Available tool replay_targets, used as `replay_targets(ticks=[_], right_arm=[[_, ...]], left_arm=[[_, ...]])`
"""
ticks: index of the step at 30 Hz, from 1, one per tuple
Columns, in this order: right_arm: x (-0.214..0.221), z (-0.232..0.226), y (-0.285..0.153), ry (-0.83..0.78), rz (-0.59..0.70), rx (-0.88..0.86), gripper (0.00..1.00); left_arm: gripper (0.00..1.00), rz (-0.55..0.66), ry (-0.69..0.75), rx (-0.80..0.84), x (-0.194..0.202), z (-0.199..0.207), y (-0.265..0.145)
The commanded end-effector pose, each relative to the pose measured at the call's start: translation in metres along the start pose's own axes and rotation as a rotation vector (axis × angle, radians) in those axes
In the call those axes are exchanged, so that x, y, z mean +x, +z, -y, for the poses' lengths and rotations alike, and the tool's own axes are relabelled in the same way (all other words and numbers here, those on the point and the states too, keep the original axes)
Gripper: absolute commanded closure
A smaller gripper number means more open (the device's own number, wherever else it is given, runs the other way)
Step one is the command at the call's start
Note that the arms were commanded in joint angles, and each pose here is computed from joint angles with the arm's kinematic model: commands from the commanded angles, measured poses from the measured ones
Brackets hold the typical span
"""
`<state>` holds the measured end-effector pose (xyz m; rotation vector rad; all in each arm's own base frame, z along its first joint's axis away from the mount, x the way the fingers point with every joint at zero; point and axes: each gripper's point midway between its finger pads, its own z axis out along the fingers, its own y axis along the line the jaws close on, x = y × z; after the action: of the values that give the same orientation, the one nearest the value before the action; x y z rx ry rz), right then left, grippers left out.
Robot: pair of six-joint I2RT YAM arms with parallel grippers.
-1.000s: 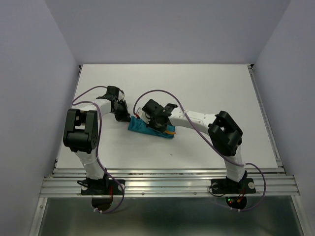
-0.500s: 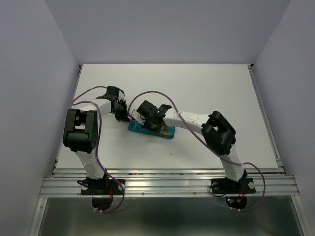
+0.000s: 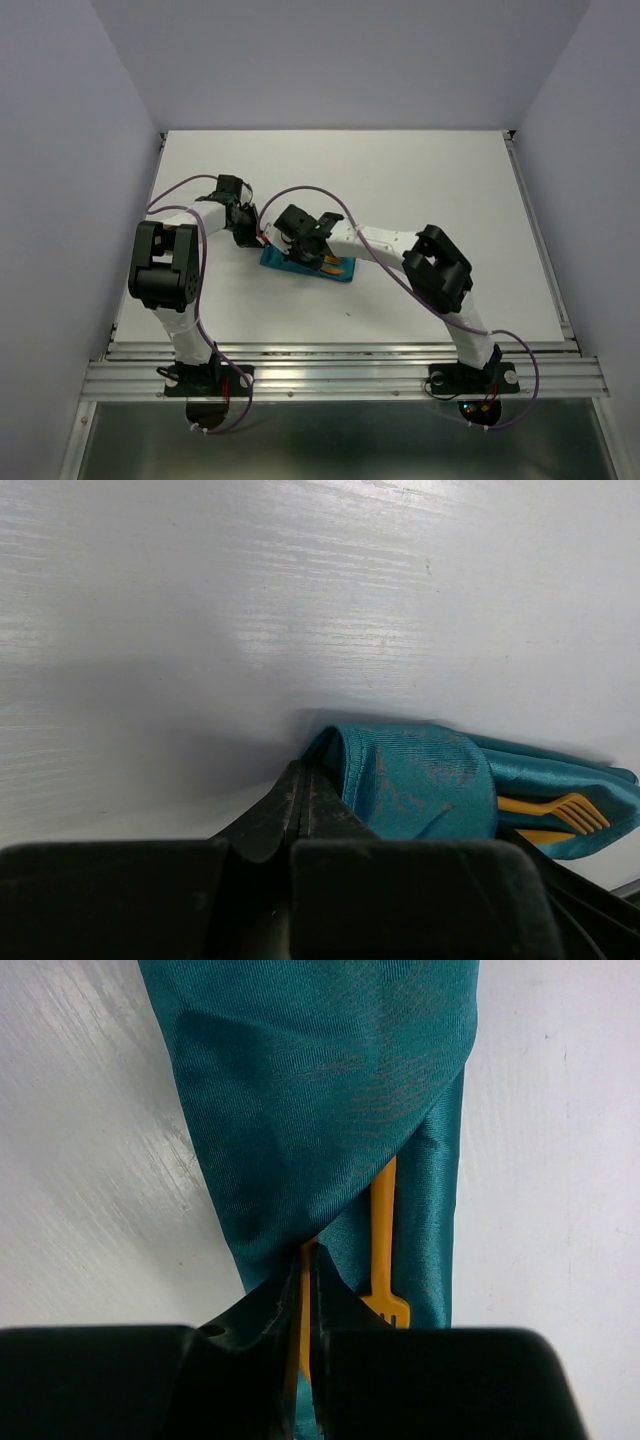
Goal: Fold the napkin into a case and place the utensils inside
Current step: Insert the knife into the folded napkin, then reset both arms
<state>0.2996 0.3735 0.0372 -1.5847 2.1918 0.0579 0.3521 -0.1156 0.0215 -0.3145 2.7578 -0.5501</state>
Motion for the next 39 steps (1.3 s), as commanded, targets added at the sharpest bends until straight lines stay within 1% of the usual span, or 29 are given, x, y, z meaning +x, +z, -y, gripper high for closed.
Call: replay_targets(ticks=[1, 6, 10, 11, 12, 13, 14, 16, 18, 20, 21, 22, 23, 24, 25, 26, 28, 29, 31, 32, 33, 34, 36, 37, 38, 39], right_arm=[[-0.025, 0.004, -0.008, -0.018, 0.061, 0.025, 0.87], [-0.025, 0.012, -0.012, -0.016, 0.057, 0.067, 0.75], [-0.026, 0.021, -0.020, 0.005, 0.067, 0.118, 0.72], [-0.026, 0.022, -0.023, 0.010, 0.077, 0.128, 0.68], [-0.027, 0.024, -0.031, 0.017, 0.093, 0.139, 0.62], [-0.029, 0.027, -0.034, 0.030, 0.109, 0.159, 0.58], [-0.032, 0.030, -0.043, 0.039, 0.129, 0.173, 0.56], [-0.028, 0.033, -0.046, 0.054, 0.133, 0.197, 0.55], [-0.028, 0.040, -0.056, 0.093, 0.162, 0.211, 0.50], [-0.018, 0.038, -0.055, 0.135, 0.162, 0.199, 0.49], [-0.014, 0.040, -0.056, 0.158, 0.169, 0.195, 0.47], [-0.019, 0.039, -0.064, 0.193, 0.207, 0.188, 0.46], [-0.008, 0.038, -0.061, 0.216, 0.194, 0.178, 0.46], [-0.006, 0.035, -0.063, 0.229, 0.203, 0.170, 0.46], [-0.011, 0.038, -0.073, 0.276, 0.252, 0.166, 0.46], [0.000, 0.036, -0.071, 0.296, 0.242, 0.156, 0.46], [0.000, 0.038, -0.077, 0.344, 0.288, 0.159, 0.46], [0.002, 0.047, -0.086, 0.404, 0.315, 0.172, 0.47], [0.012, 0.056, -0.088, 0.473, 0.330, 0.190, 0.47], [0.018, 0.069, -0.090, 0.568, 0.341, 0.210, 0.46], [0.019, 0.078, -0.100, 0.610, 0.372, 0.228, 0.46], [0.024, 0.084, -0.102, 0.678, 0.395, 0.251, 0.42], [0.035, 0.109, -0.120, 0.792, 0.449, 0.318, 0.36], [0.043, 0.116, -0.122, 0.841, 0.465, 0.344, 0.29], [0.052, 0.127, -0.129, 0.925, 0.484, 0.397, 0.25], [0.065, 0.143, -0.135, 0.993, 0.494, 0.452, 0.17]], left_arm=[[0.98, 0.000, 0.021, 0.007, -0.004, 0.003, -0.001], [0.98, -0.002, 0.019, 0.005, -0.004, 0.002, 0.000], [0.98, -0.002, 0.022, 0.005, -0.004, 0.002, 0.000], [0.98, -0.004, 0.022, 0.005, -0.004, 0.002, 0.001], [0.98, -0.004, 0.022, 0.005, -0.003, 0.002, 0.000], [0.98, -0.003, 0.021, 0.007, -0.004, 0.002, 0.000], [0.98, -0.003, 0.022, 0.007, -0.004, 0.002, 0.000], [0.98, -0.005, 0.022, 0.008, -0.004, 0.002, 0.001], [0.98, -0.004, 0.022, 0.008, -0.004, 0.003, 0.000], [0.98, -0.005, 0.025, 0.008, -0.003, 0.002, 0.000], [0.98, -0.005, 0.025, 0.008, -0.003, 0.002, 0.000], [0.98, -0.007, 0.024, 0.008, -0.003, 0.002, 0.001], [0.98, -0.004, 0.025, 0.008, -0.004, 0.002, 0.000], [0.98, -0.003, 0.025, 0.008, -0.003, 0.002, 0.000], [0.98, -0.005, 0.025, 0.009, -0.003, 0.002, 0.000], [0.98, -0.003, 0.026, 0.010, -0.004, 0.003, 0.000], [0.98, -0.003, 0.026, 0.012, -0.004, 0.003, 0.000], [0.98, -0.004, 0.026, 0.013, -0.004, 0.003, 0.000], [0.98, -0.003, 0.026, 0.015, -0.004, 0.004, 0.000], [0.98, -0.003, 0.025, 0.017, -0.004, 0.004, -0.001], [0.98, 0.001, 0.028, 0.015, -0.005, 0.004, -0.001], [0.98, 0.010, 0.029, 0.010, -0.008, 0.005, -0.003], [0.98, 0.028, 0.027, -0.009, -0.011, 0.003, -0.007], [0.98, 0.049, 0.025, -0.017, -0.016, 0.003, -0.010], [0.93, 0.098, 0.007, -0.053, -0.025, 0.000, -0.018], [0.88, 0.128, 0.003, -0.070, -0.030, -0.001, -0.023]])
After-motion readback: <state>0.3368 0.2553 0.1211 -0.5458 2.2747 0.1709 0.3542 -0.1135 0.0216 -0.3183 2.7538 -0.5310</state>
